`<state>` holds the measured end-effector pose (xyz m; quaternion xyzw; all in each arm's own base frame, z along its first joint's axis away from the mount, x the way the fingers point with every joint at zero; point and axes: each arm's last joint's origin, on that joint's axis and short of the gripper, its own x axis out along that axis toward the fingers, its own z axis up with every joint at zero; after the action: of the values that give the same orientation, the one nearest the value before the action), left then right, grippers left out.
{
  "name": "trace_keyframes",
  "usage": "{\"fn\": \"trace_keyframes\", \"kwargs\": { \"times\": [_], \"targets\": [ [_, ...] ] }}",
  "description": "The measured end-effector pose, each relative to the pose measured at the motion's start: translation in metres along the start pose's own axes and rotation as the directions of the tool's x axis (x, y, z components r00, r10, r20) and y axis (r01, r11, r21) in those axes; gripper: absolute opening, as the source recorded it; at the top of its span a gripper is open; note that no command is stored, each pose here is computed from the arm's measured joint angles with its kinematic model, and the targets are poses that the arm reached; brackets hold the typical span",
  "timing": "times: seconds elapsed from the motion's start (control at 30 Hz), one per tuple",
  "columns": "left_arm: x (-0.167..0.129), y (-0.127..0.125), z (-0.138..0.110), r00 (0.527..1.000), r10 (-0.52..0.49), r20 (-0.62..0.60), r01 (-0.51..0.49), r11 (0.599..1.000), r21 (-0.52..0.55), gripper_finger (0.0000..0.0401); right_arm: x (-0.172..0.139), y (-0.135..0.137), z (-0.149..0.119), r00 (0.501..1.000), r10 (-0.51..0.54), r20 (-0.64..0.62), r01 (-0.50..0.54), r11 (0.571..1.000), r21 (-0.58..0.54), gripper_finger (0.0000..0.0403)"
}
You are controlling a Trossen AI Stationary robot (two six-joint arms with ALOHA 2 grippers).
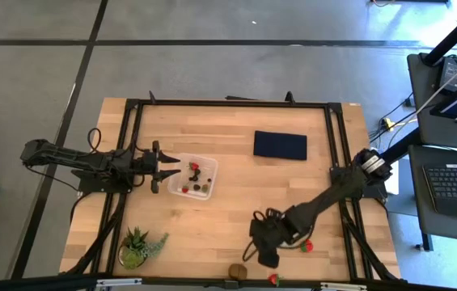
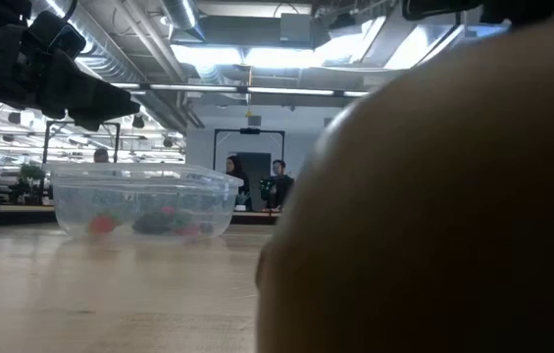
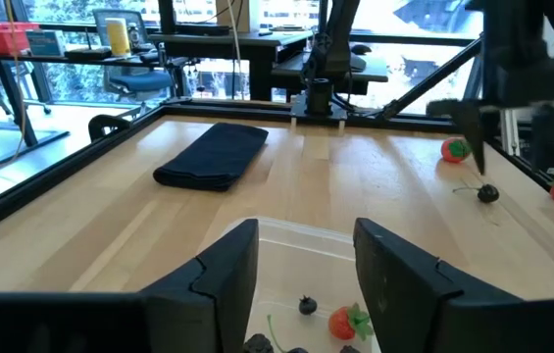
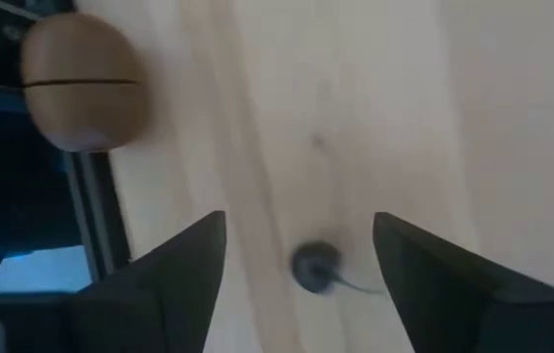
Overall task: Pick and placing Produce into tupperware
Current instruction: Put the black cherry into the transparent bin
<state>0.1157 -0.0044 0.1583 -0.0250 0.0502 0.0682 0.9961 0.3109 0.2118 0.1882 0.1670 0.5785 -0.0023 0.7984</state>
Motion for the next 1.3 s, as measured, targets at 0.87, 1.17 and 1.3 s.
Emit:
{"fn": "trace_keyframes", "kwargs": {
  "times": [0.87, 1.17, 1.3],
  "targets": [
    [0.0, 0.0, -0.001, 1.0, 0.001, -0.007, -0.001, 1.0, 0.002, 0.0167, 0.032, -0.002, -0.02, 0.985, -0.135, -0.109, 0.125, 0.988, -0.089, 0.0221],
    [0.0, 0.0, -0.001, 1.0, 0.001, -0.007, -0.001, 1.0, 0.002, 0.0166, 0.034, 0.0, -0.02, 0.987, -0.131, -0.09, 0.12, 0.986, -0.114, 0.0221],
    [0.0, 0.0, -0.001, 1.0, 0.001, -0.008, -0.001, 1.0, 0.002, 0.0162, 0.046, -0.002, -0.022, 0.982, -0.156, -0.108, 0.143, 0.982, -0.12, 0.0221]
  ]
}}
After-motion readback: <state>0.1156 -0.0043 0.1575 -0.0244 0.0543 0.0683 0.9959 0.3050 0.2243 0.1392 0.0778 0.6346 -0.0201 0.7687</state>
